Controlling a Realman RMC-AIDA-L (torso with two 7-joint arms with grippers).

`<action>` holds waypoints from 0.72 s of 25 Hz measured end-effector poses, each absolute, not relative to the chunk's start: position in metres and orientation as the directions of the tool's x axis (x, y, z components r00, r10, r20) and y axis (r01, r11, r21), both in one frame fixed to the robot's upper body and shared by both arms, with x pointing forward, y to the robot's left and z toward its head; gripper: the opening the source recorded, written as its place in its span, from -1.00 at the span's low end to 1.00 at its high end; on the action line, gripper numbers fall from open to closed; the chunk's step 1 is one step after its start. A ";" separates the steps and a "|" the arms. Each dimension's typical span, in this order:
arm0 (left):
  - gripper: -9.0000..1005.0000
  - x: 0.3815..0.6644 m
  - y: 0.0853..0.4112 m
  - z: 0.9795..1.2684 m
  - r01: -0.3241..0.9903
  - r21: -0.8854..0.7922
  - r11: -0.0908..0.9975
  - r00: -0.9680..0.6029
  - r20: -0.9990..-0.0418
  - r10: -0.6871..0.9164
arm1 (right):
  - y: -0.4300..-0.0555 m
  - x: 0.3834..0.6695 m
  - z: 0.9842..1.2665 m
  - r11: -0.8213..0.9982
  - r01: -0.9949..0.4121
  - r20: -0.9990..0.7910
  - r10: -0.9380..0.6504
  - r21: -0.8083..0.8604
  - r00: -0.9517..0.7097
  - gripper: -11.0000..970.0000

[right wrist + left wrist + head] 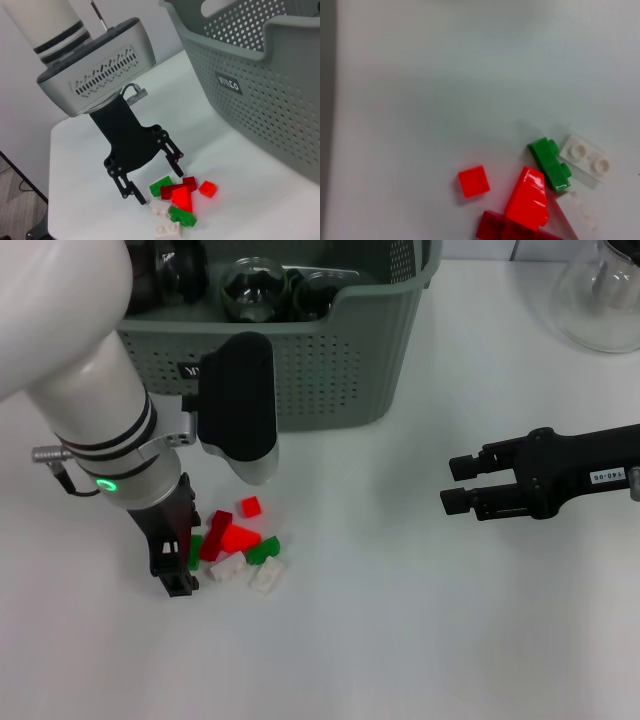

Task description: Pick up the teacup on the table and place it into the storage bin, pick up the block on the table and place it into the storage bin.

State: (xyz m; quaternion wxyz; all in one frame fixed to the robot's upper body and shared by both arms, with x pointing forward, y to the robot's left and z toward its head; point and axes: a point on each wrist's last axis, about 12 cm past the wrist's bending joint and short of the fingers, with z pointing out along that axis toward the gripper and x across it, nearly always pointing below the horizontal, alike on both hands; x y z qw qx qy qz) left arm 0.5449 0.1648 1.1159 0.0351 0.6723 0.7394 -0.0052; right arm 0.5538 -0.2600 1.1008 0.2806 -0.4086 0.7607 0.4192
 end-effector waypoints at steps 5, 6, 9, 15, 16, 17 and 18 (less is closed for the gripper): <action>0.51 0.544 0.164 1.115 0.995 0.036 0.092 -0.090 -0.057 0.994 | -0.260 0.554 1.101 0.314 -0.857 -0.769 -0.387 0.408 -0.508 0.24; 0.49 0.545 0.164 1.115 0.995 0.036 0.092 -0.090 -0.057 0.994 | -0.260 0.554 1.101 0.314 -0.857 -0.769 -0.388 0.408 -0.508 0.24; 0.43 0.545 0.164 1.115 0.995 0.034 0.092 -0.090 -0.057 0.994 | -0.260 0.554 1.101 0.314 -0.857 -0.769 -0.388 0.408 -0.508 0.24; 0.15 0.546 0.164 1.119 0.994 0.046 0.104 -0.100 -0.067 0.993 | -0.260 0.554 1.101 0.313 -0.857 -0.768 -0.389 0.408 -0.508 0.24; 0.05 0.545 0.165 1.120 0.993 0.046 0.112 -0.109 -0.067 0.992 | -0.260 0.554 1.101 0.313 -0.857 -0.768 -0.389 0.408 -0.508 0.24; -0.05 0.544 0.168 1.124 0.990 0.046 0.135 -0.132 -0.072 0.989 | -0.260 0.554 1.101 0.313 -0.857 -0.769 -0.389 0.408 -0.508 0.24; -0.07 0.544 0.168 1.124 0.990 0.046 0.135 -0.132 -0.072 0.989 | -0.260 0.554 1.101 0.313 -0.857 -0.769 -0.389 0.408 -0.508 0.24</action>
